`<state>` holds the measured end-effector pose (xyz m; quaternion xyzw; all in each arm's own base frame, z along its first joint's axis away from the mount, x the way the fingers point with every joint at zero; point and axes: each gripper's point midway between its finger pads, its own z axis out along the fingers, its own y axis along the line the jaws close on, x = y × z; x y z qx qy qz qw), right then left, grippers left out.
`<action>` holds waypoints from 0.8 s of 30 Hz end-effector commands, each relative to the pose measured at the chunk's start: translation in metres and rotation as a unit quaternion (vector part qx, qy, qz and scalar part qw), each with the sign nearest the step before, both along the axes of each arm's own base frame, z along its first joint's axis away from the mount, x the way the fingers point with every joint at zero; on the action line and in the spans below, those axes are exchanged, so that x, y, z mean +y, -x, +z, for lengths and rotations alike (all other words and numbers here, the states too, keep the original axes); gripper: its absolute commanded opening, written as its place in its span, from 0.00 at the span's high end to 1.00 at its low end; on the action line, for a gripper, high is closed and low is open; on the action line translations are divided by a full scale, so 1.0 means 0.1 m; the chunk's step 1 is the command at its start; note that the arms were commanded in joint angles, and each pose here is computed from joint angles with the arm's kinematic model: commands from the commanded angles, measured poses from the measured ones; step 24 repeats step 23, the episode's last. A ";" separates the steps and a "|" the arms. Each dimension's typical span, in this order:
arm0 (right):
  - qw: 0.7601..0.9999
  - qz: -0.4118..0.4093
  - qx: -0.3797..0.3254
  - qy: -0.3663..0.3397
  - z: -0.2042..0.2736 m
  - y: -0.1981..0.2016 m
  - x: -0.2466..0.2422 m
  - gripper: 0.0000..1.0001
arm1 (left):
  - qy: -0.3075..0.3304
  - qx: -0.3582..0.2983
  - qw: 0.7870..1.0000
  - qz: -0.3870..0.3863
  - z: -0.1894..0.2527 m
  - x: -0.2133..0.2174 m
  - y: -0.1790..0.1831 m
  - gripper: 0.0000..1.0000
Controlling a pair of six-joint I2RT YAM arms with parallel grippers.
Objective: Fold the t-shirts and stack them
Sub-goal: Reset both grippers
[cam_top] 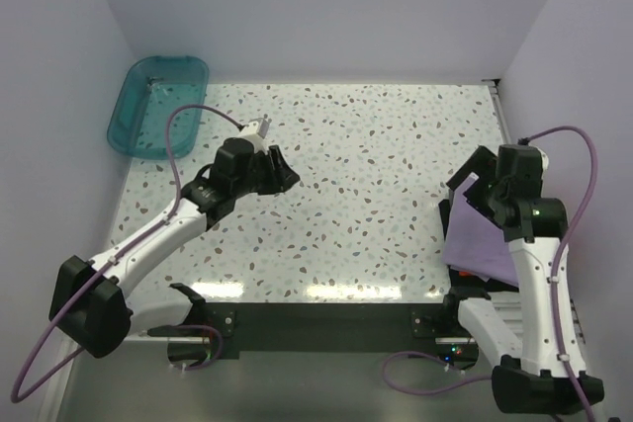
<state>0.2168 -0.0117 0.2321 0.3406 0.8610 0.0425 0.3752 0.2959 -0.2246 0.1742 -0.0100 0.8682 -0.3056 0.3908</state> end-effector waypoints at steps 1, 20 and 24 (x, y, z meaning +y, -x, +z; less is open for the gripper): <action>0.993 0.081 -0.081 -0.029 0.18 -0.45 0.42 0.01 | -0.008 -0.051 0.999 0.014 0.25 0.07 -0.09 0.50; 0.933 0.323 -0.141 0.071 -0.19 -0.83 2.33 0.01 | -0.088 -0.067 0.992 0.059 0.07 0.48 -0.01 0.43; 0.932 0.313 -0.174 0.062 -0.06 -0.87 2.35 0.01 | -0.085 -0.064 0.993 0.056 0.07 0.47 0.00 0.43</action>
